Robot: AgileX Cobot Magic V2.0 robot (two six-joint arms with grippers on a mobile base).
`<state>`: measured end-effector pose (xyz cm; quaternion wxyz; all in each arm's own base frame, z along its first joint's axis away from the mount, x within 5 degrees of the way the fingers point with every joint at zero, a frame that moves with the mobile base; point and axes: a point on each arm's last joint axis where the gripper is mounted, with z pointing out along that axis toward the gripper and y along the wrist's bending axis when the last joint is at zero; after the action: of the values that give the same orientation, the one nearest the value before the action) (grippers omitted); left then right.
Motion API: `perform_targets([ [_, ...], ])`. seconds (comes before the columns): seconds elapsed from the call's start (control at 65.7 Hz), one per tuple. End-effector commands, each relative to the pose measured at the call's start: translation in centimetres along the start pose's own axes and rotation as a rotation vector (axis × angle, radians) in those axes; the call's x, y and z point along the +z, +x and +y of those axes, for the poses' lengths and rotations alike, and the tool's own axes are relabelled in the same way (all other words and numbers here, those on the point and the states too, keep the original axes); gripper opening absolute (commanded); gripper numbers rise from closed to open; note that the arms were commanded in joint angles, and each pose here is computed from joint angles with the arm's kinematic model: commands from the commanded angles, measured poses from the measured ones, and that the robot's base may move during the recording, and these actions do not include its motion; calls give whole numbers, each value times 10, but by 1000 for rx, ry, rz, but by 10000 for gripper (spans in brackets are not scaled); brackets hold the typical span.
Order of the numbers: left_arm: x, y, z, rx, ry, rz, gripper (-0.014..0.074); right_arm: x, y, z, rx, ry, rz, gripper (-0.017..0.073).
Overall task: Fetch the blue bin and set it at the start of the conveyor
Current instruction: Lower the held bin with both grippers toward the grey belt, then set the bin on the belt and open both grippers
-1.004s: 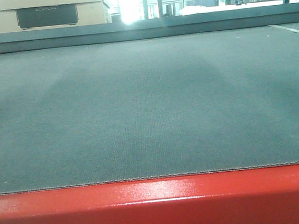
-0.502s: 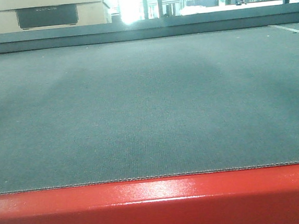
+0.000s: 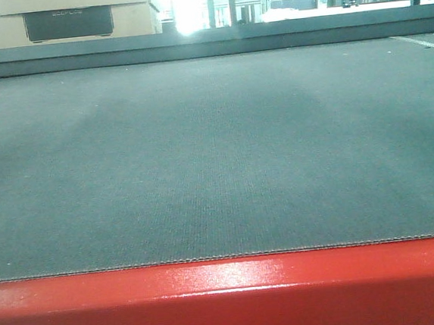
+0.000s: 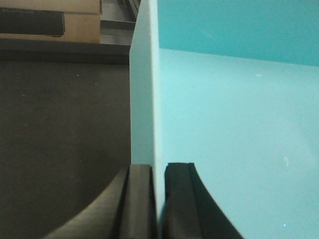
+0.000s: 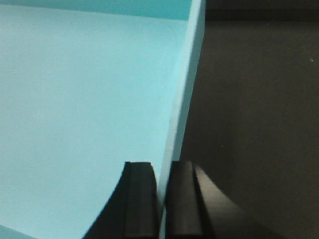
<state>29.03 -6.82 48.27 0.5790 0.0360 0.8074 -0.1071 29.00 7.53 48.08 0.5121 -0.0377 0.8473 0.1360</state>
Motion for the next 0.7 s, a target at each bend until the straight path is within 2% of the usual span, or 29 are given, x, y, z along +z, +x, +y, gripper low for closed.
perform_targets([
  [0.0, -6, -5, 2, 23, -16, -32, -111, -9, -7, -5, -49, 36, -55, -152],
  [0.122, 12, 12, 5, 22, -38, 120, -111, 3, -2, -8, -51, 49, -11, -152],
  [0.335, 67, 52, 11, 22, -73, 371, -111, 64, 25, -19, -64, 106, 214, -152],
  [0.472, 100, 82, 15, 23, -88, 490, -111, 112, 48, -27, -54, 117, 333, -152],
  [0.685, 126, 119, 20, 25, -99, 581, -111, 164, 81, -37, -48, 137, 470, -130],
])
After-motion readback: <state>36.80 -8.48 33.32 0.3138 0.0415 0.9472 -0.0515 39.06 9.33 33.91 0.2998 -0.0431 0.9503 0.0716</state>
